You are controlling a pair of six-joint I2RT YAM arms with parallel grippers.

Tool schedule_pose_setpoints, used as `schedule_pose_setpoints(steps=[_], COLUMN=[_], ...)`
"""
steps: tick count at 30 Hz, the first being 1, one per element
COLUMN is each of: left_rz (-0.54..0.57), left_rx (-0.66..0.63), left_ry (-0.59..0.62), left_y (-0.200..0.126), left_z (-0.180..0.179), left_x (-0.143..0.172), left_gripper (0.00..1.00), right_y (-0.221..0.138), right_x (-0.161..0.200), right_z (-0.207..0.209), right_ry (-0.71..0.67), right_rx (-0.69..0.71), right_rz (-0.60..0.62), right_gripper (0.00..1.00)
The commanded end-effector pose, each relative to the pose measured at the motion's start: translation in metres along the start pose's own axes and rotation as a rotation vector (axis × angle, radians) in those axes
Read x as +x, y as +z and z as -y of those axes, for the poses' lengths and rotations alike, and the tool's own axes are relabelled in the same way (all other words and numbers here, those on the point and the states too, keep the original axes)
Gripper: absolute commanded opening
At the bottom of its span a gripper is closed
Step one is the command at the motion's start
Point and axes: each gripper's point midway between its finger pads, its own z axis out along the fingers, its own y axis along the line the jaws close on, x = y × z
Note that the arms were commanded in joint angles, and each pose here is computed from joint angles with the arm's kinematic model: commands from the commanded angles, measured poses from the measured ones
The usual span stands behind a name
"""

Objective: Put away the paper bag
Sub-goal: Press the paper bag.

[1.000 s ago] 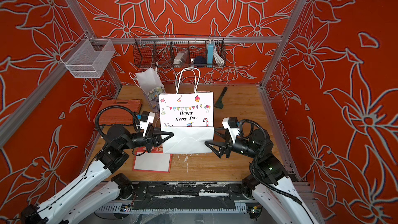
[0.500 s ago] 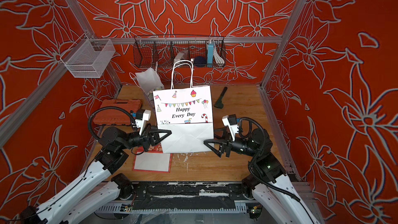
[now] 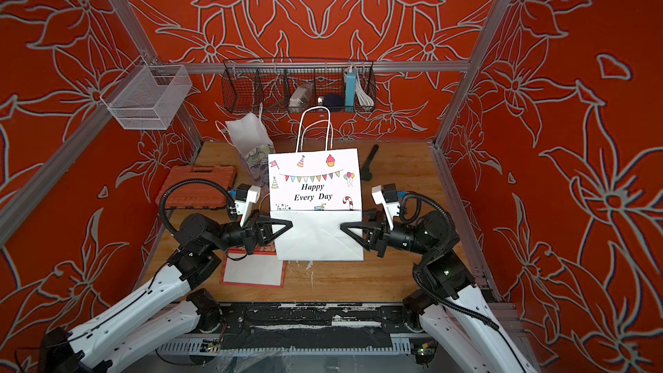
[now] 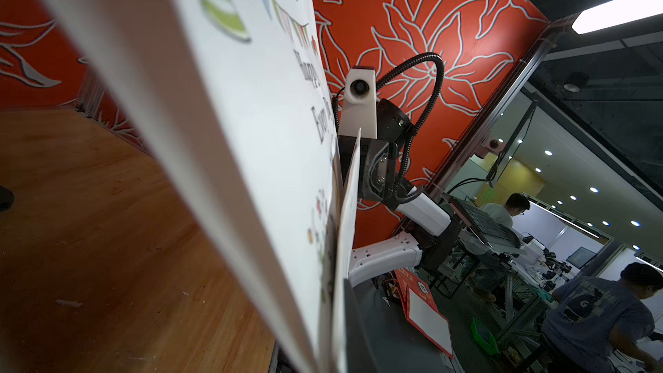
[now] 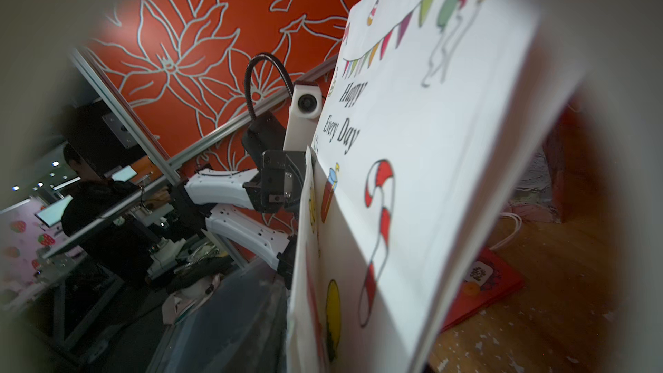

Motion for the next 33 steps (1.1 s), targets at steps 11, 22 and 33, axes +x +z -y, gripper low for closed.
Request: schedule_pose_setpoints(steps=[11, 22, 33], left_rz=[-0.031, 0.041, 0.096], left_rx=[0.012, 0.006, -0.021], left_ry=[0.044, 0.107, 0.159], left_y=[0.005, 0.01, 0.005], left_z=[0.001, 0.009, 0.011], left_x=[0.001, -0.029, -0.038], left_gripper=[0.63, 0.07, 0.38], right_y=[-0.003, 0.0, -0.002], right_x=[-0.001, 0.014, 0.017], right_z=[-0.004, -0.01, -0.012], right_ry=[-0.046, -0.023, -0.014], right_rx=[0.007, -0.07, -0.075], right_rz=[0.007, -0.067, -0.071], right_gripper=[0.0, 0.0, 0.0])
